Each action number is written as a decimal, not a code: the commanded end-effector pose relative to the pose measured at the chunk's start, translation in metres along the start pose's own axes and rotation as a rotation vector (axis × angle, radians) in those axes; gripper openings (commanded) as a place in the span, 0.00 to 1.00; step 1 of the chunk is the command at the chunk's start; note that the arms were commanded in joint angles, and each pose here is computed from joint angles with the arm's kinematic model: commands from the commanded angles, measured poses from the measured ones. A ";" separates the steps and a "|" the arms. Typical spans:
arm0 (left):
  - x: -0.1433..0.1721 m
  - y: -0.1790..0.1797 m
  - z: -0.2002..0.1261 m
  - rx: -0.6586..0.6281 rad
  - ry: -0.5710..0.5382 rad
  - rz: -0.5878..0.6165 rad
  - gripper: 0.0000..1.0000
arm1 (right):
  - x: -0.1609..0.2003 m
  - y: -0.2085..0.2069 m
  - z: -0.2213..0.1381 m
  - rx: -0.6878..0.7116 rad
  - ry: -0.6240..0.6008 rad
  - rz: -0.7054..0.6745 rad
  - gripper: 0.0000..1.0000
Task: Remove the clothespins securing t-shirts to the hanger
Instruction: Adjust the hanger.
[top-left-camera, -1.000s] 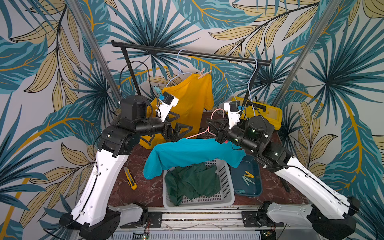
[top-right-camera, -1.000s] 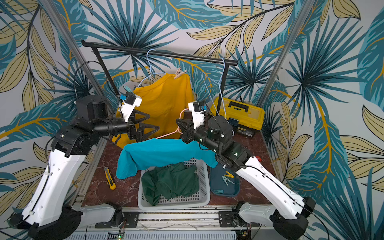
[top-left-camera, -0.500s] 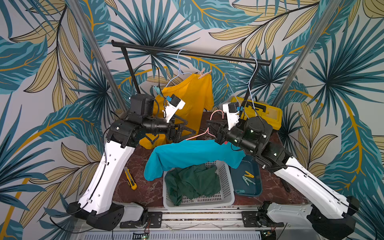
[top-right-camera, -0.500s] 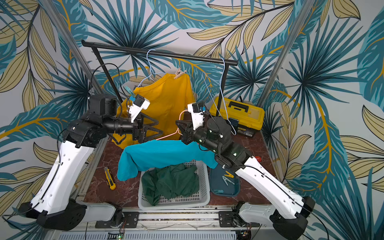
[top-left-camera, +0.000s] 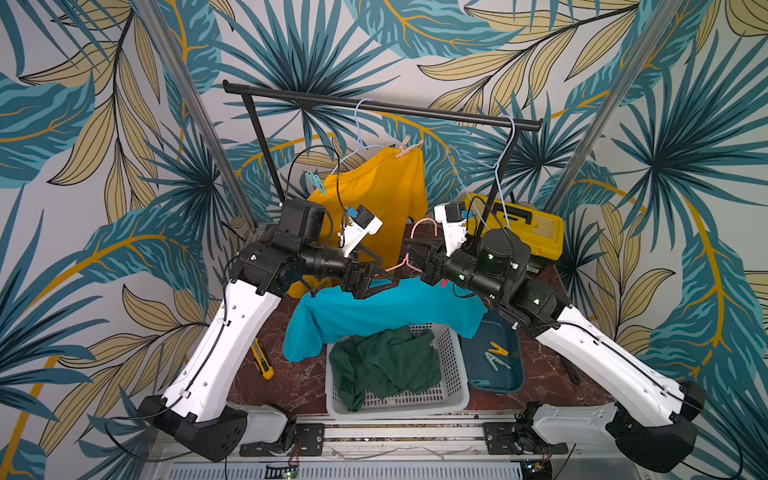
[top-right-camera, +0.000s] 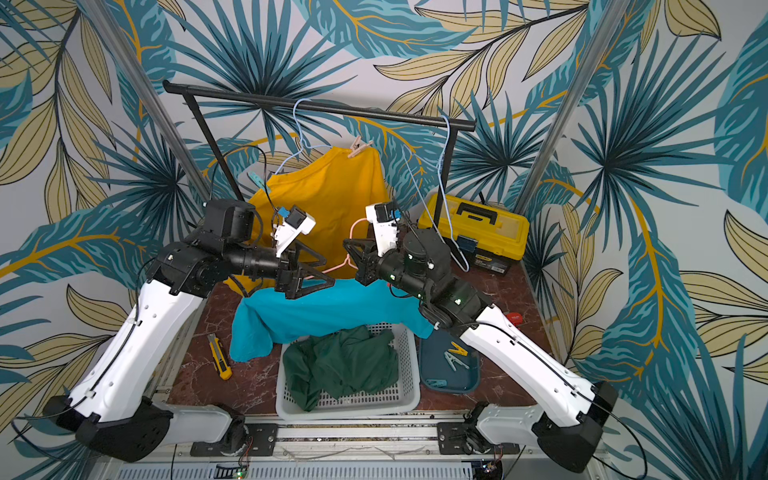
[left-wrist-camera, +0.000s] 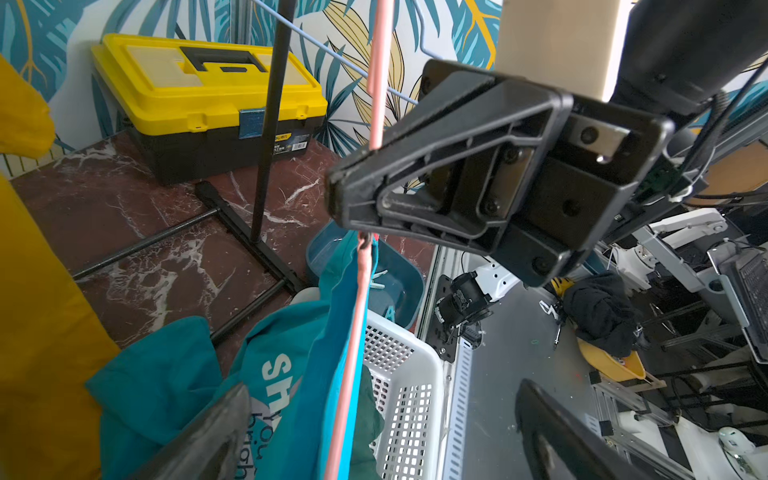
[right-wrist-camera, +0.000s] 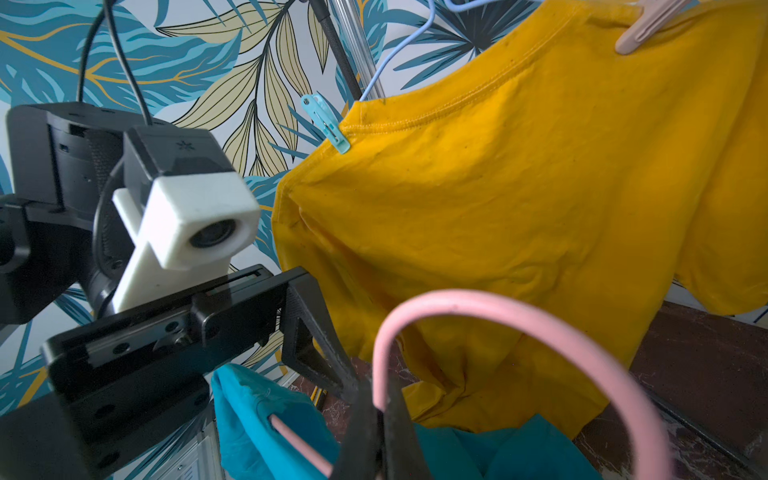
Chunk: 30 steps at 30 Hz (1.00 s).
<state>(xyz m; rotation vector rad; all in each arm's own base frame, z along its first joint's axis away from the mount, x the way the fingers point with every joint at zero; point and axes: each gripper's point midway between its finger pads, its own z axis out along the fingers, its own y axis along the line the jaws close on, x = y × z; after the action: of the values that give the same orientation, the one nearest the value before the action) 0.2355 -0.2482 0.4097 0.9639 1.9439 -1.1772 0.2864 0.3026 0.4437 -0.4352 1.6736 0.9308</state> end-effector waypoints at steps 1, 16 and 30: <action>0.002 -0.003 -0.002 -0.005 0.000 0.031 1.00 | -0.024 0.012 -0.004 -0.049 -0.079 0.018 0.00; 0.003 -0.014 0.010 0.132 0.023 -0.021 0.37 | -0.027 0.014 0.000 -0.063 -0.087 0.027 0.00; 0.004 -0.004 0.006 -0.030 0.020 0.086 0.00 | -0.024 0.005 -0.007 -0.007 -0.084 0.034 0.41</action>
<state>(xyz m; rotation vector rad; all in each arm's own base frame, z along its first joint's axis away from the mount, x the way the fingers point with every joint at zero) 0.2364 -0.2608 0.3937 1.0092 1.9734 -1.1935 0.2876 0.3056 0.4510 -0.4087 1.6592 0.9708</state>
